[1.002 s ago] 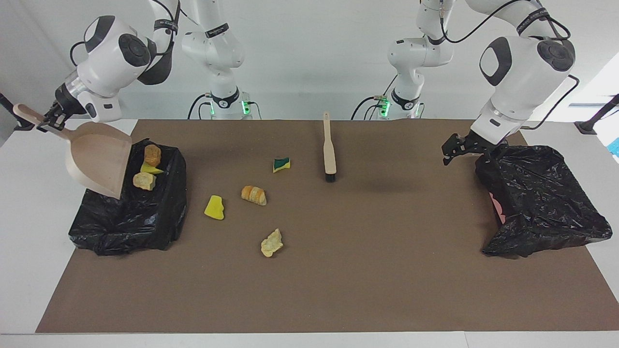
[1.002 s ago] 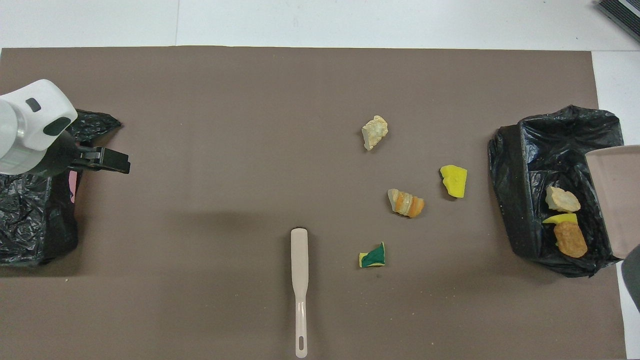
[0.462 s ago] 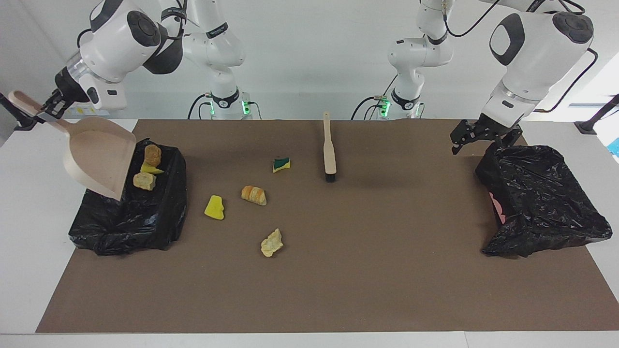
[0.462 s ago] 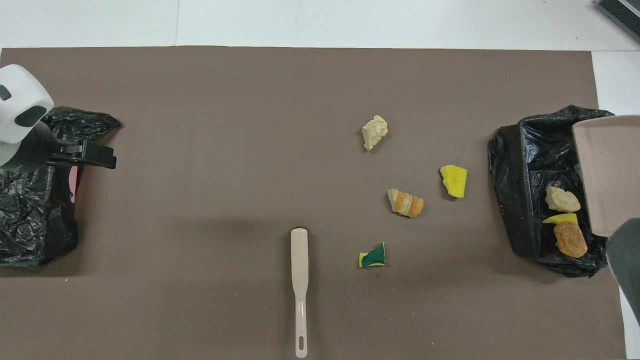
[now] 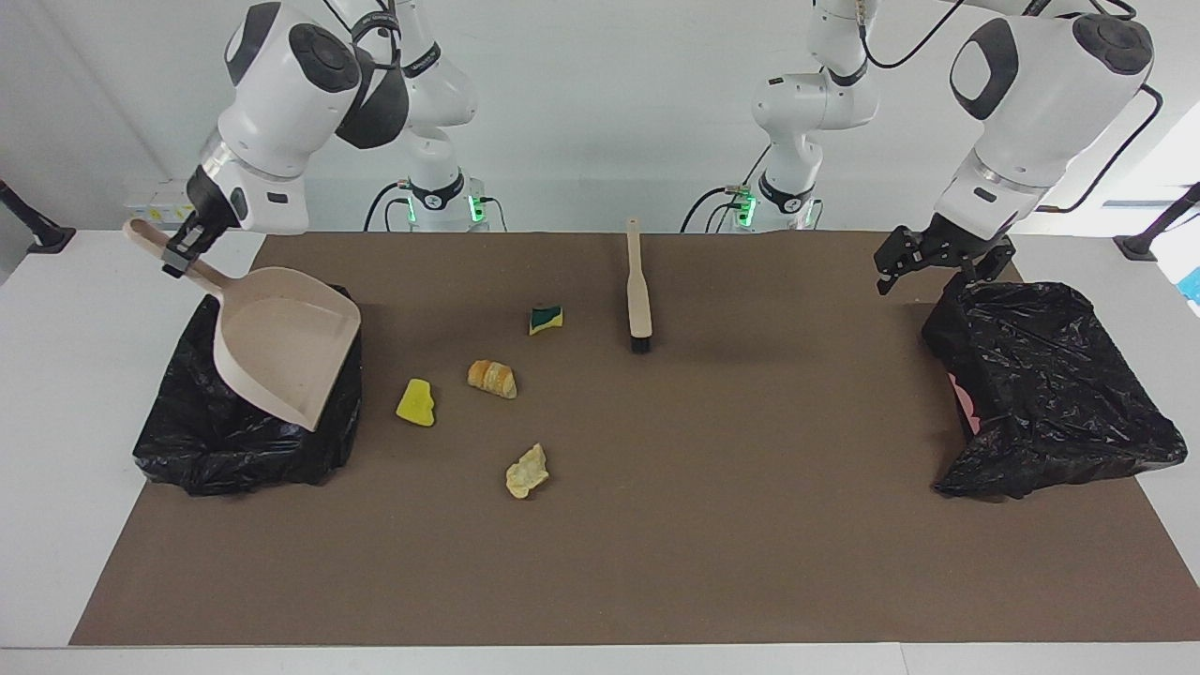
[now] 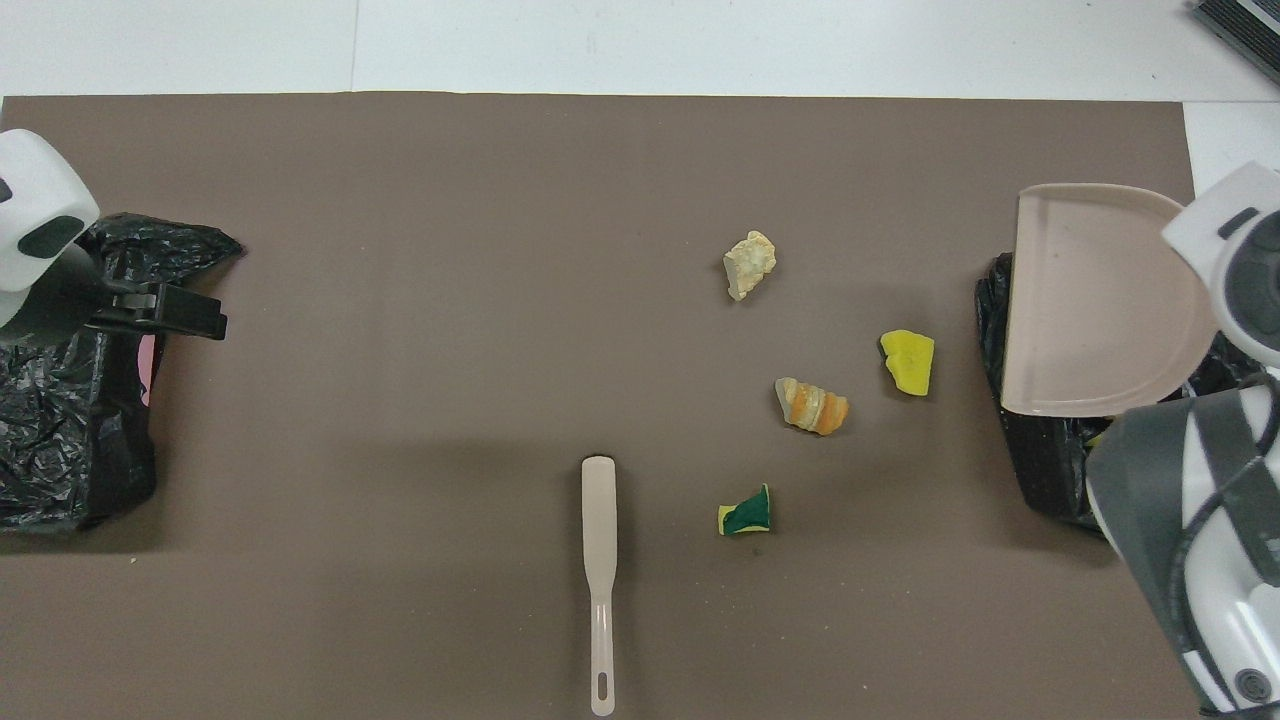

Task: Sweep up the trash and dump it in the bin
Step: 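Return the empty dustpan to the table center with the right gripper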

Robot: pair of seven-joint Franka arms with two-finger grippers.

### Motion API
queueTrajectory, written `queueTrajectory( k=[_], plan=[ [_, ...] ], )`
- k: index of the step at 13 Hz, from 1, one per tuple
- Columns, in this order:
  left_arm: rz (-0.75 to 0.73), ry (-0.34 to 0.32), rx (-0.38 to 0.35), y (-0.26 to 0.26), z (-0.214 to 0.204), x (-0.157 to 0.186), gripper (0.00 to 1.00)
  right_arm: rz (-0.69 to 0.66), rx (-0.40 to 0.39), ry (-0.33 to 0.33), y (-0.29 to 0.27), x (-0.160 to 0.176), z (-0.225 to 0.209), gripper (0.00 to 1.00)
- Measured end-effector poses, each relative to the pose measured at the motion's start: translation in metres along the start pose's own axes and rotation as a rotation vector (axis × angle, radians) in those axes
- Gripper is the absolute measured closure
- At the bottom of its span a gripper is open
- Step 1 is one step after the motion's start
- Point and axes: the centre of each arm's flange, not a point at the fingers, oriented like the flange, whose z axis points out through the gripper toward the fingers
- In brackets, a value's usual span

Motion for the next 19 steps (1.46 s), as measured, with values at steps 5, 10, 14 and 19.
queueTrajectory(
  k=[5,10,14,19],
  plan=[
    [0.012,-0.029,0.000,-0.002,-0.010,-0.010,0.00,0.259,0.119,0.071,0.019,0.107,-0.042,0.69],
    [0.033,-0.056,0.000,0.000,-0.027,-0.026,0.00,0.563,0.256,0.219,0.039,0.186,-0.070,0.69],
    [0.039,-0.063,0.000,0.000,-0.027,-0.027,0.00,0.809,0.414,0.297,0.038,0.249,-0.099,0.69],
    [0.050,-0.063,-0.001,0.000,-0.027,-0.028,0.00,1.093,0.612,0.321,0.011,0.323,-0.134,0.69]
  ],
)
